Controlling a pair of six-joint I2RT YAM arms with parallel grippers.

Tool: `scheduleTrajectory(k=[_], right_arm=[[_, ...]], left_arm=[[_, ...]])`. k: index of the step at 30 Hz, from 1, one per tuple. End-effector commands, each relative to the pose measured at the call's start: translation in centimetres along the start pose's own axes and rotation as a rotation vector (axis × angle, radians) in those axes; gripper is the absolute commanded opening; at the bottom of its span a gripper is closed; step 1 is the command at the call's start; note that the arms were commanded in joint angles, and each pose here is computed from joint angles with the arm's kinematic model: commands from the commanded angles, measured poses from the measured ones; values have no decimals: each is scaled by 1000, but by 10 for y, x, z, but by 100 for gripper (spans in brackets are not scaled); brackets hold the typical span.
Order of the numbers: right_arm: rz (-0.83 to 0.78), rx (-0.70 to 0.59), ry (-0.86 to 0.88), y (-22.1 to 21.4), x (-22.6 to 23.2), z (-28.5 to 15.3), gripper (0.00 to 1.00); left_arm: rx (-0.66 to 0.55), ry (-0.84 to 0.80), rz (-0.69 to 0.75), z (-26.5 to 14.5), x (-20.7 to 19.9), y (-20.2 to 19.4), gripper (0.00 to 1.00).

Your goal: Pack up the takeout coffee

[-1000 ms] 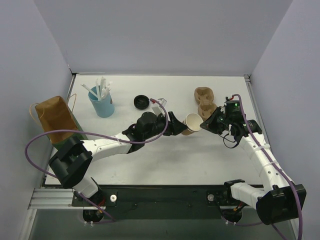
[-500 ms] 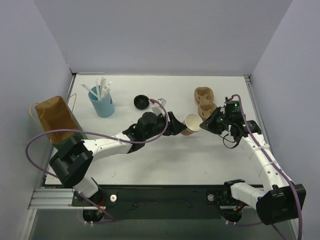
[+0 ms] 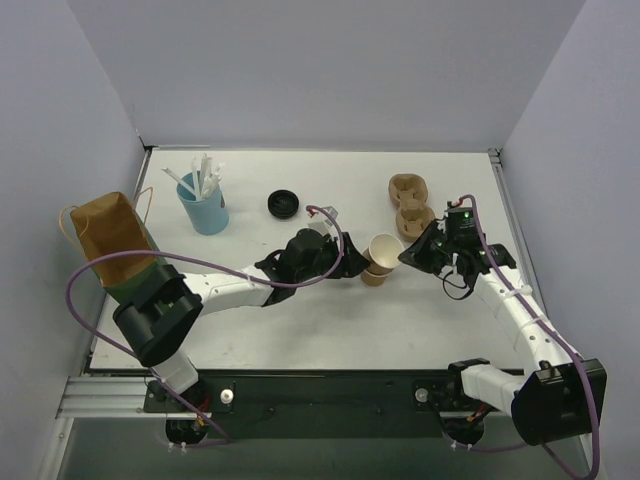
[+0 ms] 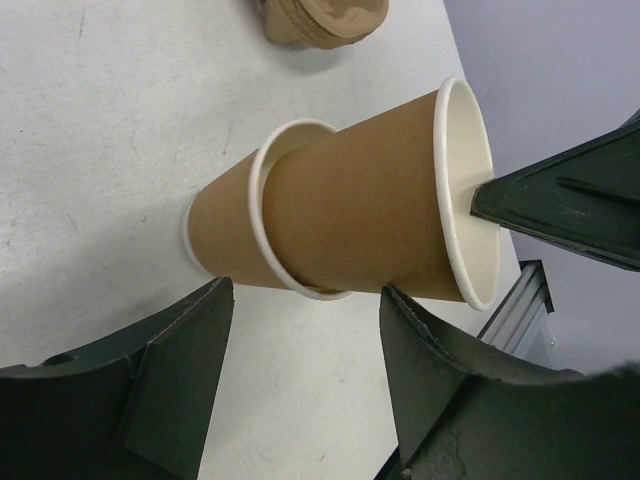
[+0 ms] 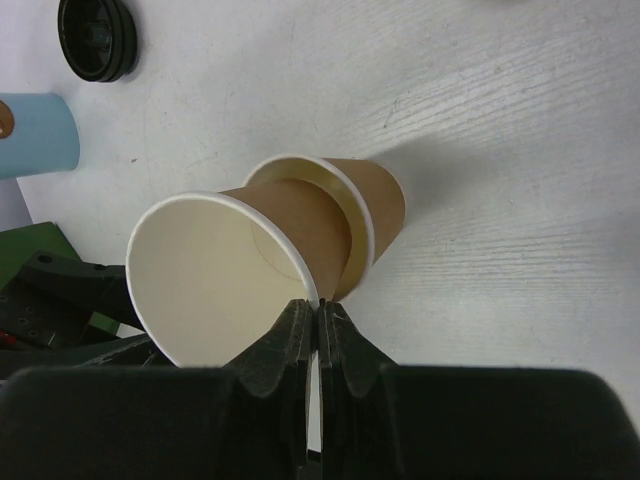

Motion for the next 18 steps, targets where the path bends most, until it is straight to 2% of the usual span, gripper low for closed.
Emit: scheduleTrajectory(k=[1, 6, 10, 13, 18], right_arm=[[9, 24, 15, -4, -1, 7, 0], [-7, -10, -10, 3, 2, 5, 0], [-49, -75, -32, 18, 15, -7, 0], [-74, -91, -91, 22, 13, -7, 0], [-77, -40, -126, 18, 8, 7, 0]], left_arm=[[-35, -4, 27, 6, -7, 11, 70], [-27, 2, 34, 4, -5, 9, 69], [-41, -7, 74, -8, -14, 22, 69], [-69, 30, 123, -24, -18, 36, 70], [-120, 104, 215, -68, -23, 60, 70]])
Point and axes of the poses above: each gripper's point midway between its finger pads, its own z axis out along the fingers, its own x axis along the line the jaws close on, y = z × x, the point moved 9 cm from there along -z, back along the fingers, and after that the axes turned 11 degrees about z, right-handed, at the moved point
